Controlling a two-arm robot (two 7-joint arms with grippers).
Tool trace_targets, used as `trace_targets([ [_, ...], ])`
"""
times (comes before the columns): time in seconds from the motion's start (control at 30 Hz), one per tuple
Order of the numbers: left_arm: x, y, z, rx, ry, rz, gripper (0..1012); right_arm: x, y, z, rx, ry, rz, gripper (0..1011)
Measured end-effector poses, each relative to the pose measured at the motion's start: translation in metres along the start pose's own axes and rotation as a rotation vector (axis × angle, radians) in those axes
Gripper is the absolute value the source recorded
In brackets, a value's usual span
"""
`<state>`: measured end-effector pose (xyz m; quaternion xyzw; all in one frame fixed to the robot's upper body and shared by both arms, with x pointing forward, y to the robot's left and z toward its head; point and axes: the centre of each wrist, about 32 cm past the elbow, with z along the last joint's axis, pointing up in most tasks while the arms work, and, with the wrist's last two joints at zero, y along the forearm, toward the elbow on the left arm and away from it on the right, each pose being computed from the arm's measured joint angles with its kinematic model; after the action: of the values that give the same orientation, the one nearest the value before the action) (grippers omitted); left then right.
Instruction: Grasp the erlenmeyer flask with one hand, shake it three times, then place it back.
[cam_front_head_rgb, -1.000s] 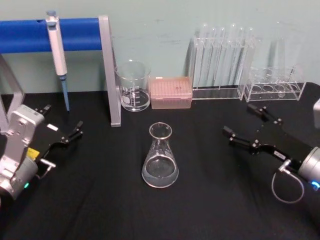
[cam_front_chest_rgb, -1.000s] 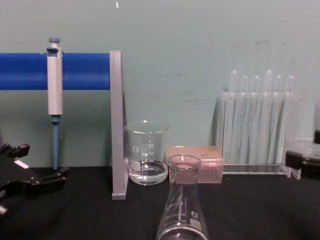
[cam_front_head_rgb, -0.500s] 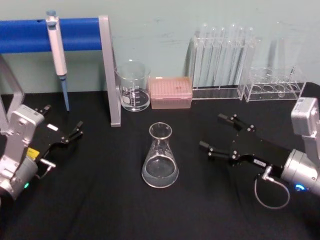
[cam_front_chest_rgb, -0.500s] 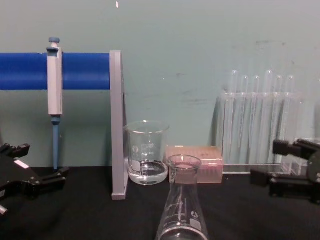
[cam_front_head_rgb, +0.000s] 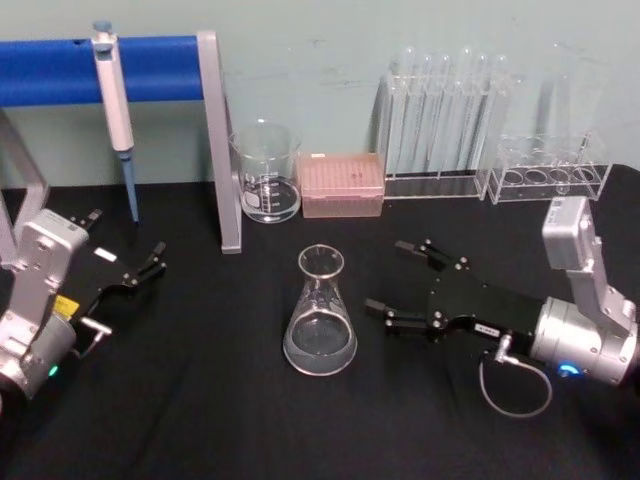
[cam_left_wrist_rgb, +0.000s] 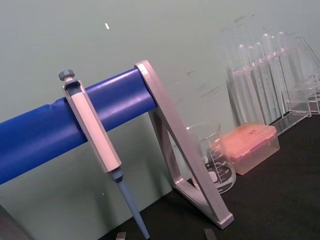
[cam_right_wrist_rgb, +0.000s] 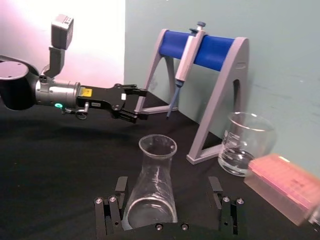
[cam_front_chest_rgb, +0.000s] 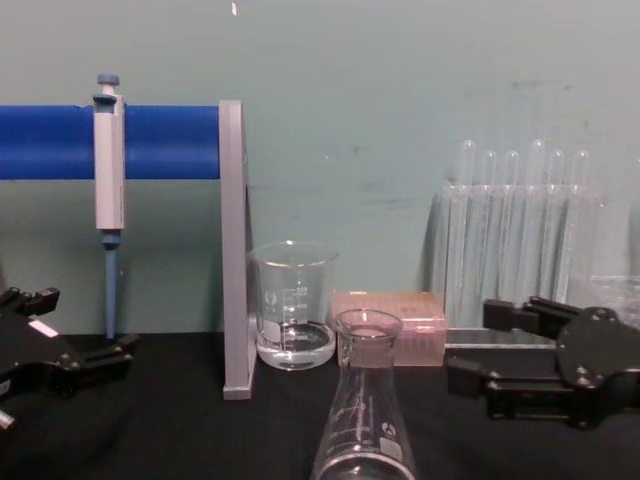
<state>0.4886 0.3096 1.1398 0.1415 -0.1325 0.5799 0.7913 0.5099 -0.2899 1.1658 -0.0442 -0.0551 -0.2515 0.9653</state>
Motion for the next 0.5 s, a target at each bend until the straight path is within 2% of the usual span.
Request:
trace_targets([
  [0.5, 0.0, 0.0, 0.0, 0.0, 0.0, 0.0, 1001, 0.011, 0.027, -0.005, -0.011, 0.018, 0.079, 1000],
])
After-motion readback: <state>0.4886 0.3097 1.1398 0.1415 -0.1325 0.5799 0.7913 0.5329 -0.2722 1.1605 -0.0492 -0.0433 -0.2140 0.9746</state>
